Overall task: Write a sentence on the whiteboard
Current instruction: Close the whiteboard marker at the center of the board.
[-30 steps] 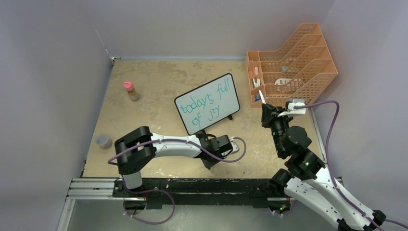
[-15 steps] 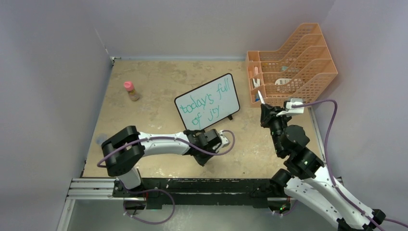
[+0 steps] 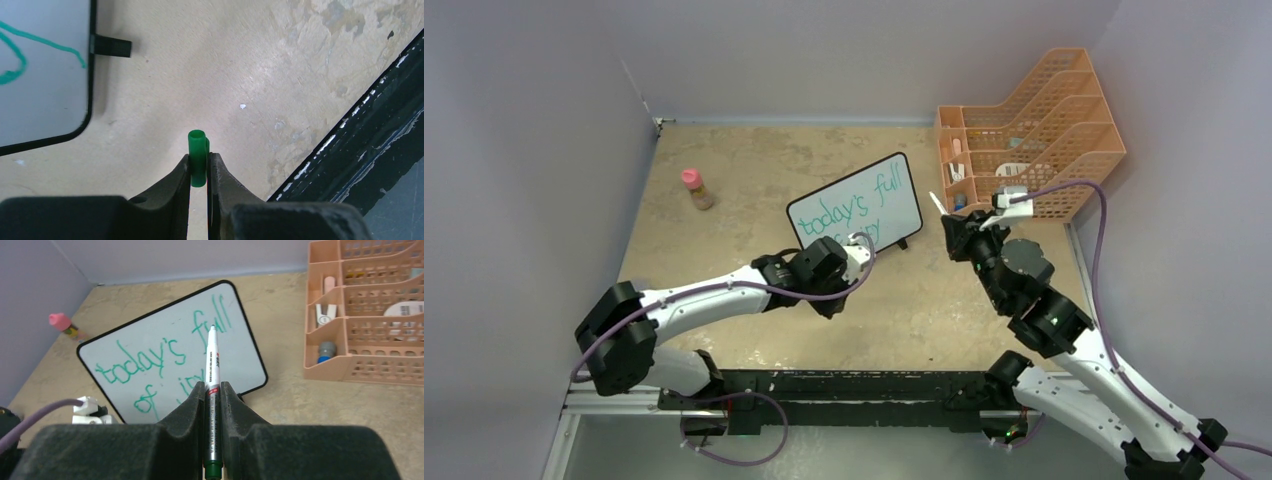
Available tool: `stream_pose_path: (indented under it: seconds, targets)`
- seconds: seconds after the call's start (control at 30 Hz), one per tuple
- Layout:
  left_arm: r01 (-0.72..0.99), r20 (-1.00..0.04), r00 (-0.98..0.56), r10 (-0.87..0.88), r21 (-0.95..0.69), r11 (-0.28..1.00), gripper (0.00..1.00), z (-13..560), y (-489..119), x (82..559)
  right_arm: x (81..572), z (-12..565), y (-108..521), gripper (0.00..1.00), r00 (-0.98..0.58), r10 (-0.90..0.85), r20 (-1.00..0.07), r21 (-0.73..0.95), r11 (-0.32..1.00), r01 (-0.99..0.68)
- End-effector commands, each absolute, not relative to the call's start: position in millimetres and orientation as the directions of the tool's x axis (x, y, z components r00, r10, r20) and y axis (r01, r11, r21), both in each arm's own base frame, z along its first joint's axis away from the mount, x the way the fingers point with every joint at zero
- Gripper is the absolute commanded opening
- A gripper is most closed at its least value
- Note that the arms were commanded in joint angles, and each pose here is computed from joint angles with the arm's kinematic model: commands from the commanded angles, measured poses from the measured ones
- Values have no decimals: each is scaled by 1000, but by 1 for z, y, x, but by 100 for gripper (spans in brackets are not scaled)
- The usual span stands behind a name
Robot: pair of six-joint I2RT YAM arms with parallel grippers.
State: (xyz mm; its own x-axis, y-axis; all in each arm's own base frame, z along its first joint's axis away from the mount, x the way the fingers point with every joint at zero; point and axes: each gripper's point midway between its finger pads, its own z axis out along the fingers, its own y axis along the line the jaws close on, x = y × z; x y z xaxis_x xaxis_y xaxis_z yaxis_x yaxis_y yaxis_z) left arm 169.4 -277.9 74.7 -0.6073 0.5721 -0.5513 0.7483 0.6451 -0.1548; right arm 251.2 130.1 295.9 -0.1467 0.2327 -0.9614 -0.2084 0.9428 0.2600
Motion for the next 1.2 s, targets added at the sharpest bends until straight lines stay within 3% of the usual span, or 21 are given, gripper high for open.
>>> stream_pose_path:
  seconds: [0.0,0.17,0.37,0.67,1.17]
  targets:
    - [779,-662,-512,547,-90,620,0,106,-275,190,246,313,157,0,-209,257,-944,314,894,-319]
    - [794,-751,-389,534,21,608,0,148,-263,212,244,310,177,0,-281,211,-936,311,871,-381]
    - [821,-788,-231,571,157,549,0,191,-257,223,240,304,204,0,-344,159,-925,319,818,-479]
    - [868,-794,-43,606,271,416,0,237,-262,221,230,311,241,0,-374,80,-924,320,698,-641]
    - [855,-757,88,647,391,341,0,261,-259,228,207,306,271,0,-408,-8,-913,341,534,-773]
